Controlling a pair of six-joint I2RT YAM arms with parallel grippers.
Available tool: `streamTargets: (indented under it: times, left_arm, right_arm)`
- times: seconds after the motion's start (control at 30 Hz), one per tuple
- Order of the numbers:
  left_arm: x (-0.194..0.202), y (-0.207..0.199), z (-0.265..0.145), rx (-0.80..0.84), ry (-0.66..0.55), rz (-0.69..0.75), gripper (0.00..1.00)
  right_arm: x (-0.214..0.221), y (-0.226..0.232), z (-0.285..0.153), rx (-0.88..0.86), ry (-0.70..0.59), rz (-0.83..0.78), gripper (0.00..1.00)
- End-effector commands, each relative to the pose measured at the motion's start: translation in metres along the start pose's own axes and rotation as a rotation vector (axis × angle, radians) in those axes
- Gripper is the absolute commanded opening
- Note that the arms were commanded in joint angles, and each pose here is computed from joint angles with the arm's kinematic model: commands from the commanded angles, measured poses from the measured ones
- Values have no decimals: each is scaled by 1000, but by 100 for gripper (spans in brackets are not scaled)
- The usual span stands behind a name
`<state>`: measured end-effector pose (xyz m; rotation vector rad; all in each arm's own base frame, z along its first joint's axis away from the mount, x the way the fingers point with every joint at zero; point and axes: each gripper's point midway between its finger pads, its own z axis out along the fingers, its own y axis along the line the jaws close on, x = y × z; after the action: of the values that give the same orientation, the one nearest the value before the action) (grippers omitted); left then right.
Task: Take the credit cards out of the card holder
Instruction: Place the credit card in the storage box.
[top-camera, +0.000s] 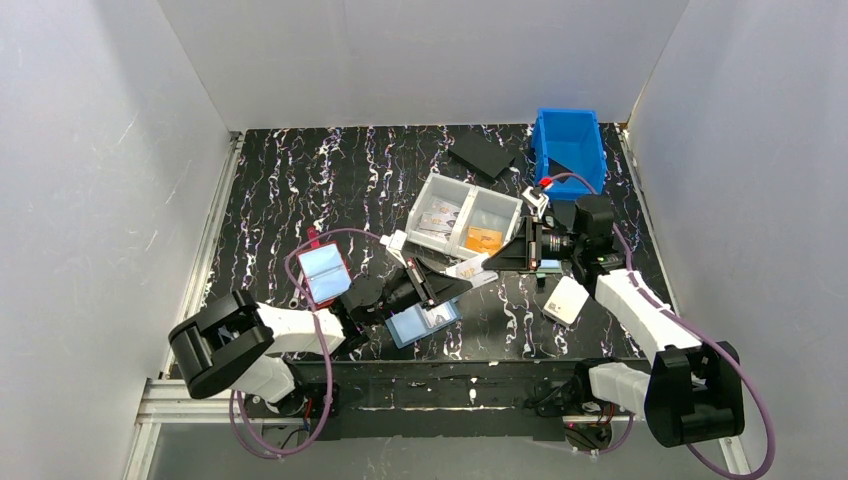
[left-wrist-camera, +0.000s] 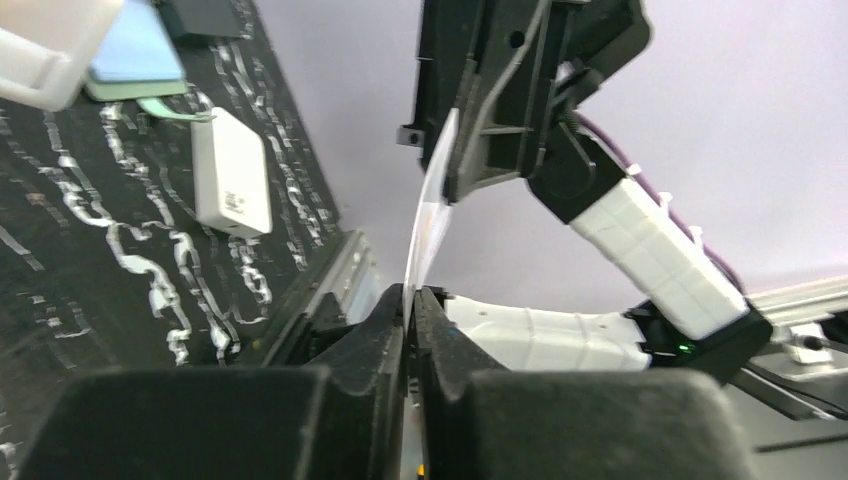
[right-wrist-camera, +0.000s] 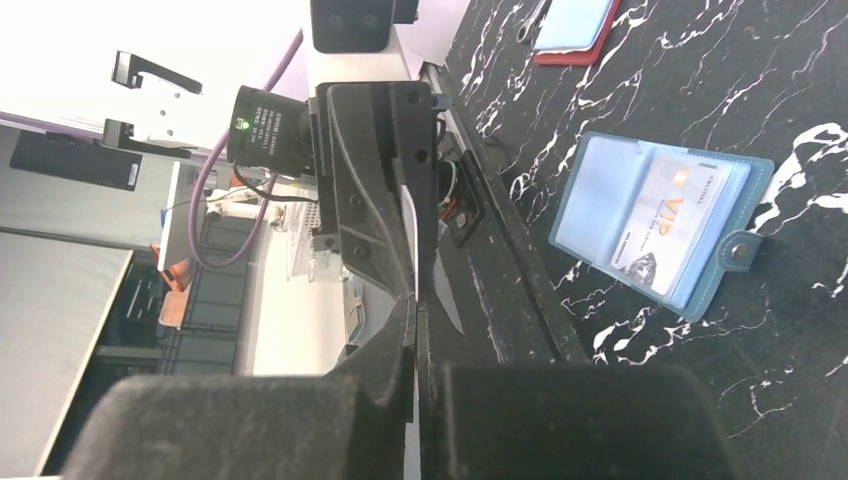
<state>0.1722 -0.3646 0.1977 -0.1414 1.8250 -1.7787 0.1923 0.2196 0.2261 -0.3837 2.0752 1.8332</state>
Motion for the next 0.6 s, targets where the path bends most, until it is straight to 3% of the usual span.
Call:
streamTargets:
  times: [0.0, 0.07, 0.2, 0.3, 0.47, 0.5, 0.57]
  left_arm:
    - [-5, -36, 4, 153, -14, 33, 0]
    - [-4, -38, 0, 162, -8, 67, 0]
    - [10, -20, -14, 75, 75, 169, 0]
    - [28, -10, -30, -8, 228, 296, 0]
    - [40, 2, -70, -165, 512, 586, 0]
    - [39, 3, -76, -184, 552, 633, 0]
    - [39, 3, -88, -214, 633, 691, 0]
  right_arm:
    - [2, 7, -3, -15, -10, -93, 1]
    - [3, 5, -5, -8, -3, -145, 6]
    - [6, 1, -12, 38, 29, -296, 45]
    - [3, 1, -18, 99, 59, -438, 70]
    - [2, 11, -26, 108, 143, -655, 84]
    - [5, 12, -26, 108, 172, -668, 96]
    - [8, 13, -24, 101, 221, -711, 98]
